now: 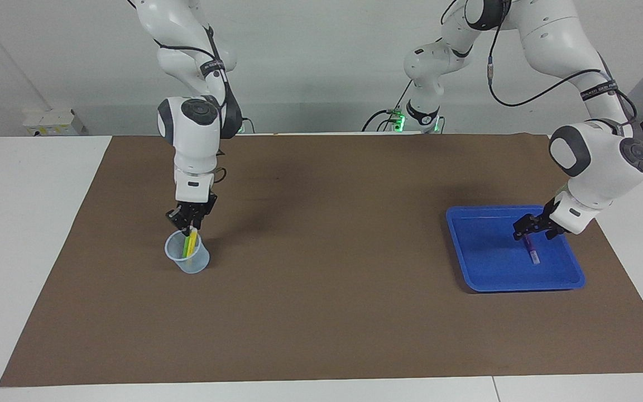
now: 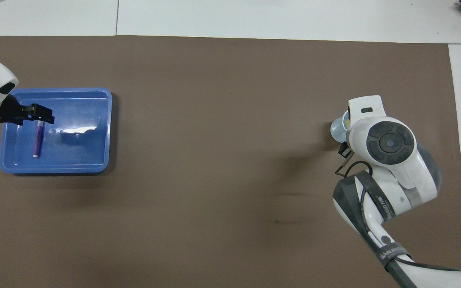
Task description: Right arm passes pens to left for tray arrangement
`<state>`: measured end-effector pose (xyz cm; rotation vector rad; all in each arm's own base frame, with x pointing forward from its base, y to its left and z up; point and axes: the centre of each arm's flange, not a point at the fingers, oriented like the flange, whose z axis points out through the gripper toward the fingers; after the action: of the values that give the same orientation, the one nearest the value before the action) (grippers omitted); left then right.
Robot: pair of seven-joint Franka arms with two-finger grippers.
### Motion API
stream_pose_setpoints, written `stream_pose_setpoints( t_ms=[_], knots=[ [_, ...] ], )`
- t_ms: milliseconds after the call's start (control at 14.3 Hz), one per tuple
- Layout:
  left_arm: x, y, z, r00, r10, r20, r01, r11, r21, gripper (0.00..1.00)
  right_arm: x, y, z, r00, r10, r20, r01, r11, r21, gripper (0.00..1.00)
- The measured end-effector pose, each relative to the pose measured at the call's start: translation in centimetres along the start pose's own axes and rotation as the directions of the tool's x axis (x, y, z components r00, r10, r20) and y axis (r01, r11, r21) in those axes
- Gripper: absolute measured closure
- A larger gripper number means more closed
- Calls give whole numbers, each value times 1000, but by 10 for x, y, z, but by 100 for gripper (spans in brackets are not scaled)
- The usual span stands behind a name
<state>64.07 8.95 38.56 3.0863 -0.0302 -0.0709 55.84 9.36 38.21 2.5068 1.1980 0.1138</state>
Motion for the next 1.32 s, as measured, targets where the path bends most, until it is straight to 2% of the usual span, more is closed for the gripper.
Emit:
stream_pose_setpoints(
  t_ms=[279,418,558,1325],
  knots=[
    [-4,9,-7,1000,-21,16,21,1000,1,0,0,0,0,1000,0,0,0,1000,0,70],
    [-4,9,-10,1000,-24,14,24,1000,2,0,0,0,0,1000,0,0,0,1000,0,78],
    [-5,8,-11,1000,-27,13,27,1000,3,0,0,0,0,1000,0,-2,0,1000,-2,80],
    [-12,21,-15,995,-76,70,78,997,-28,0,0,1,-1,1000,1,-4,-1,1000,-3,80]
  ],
)
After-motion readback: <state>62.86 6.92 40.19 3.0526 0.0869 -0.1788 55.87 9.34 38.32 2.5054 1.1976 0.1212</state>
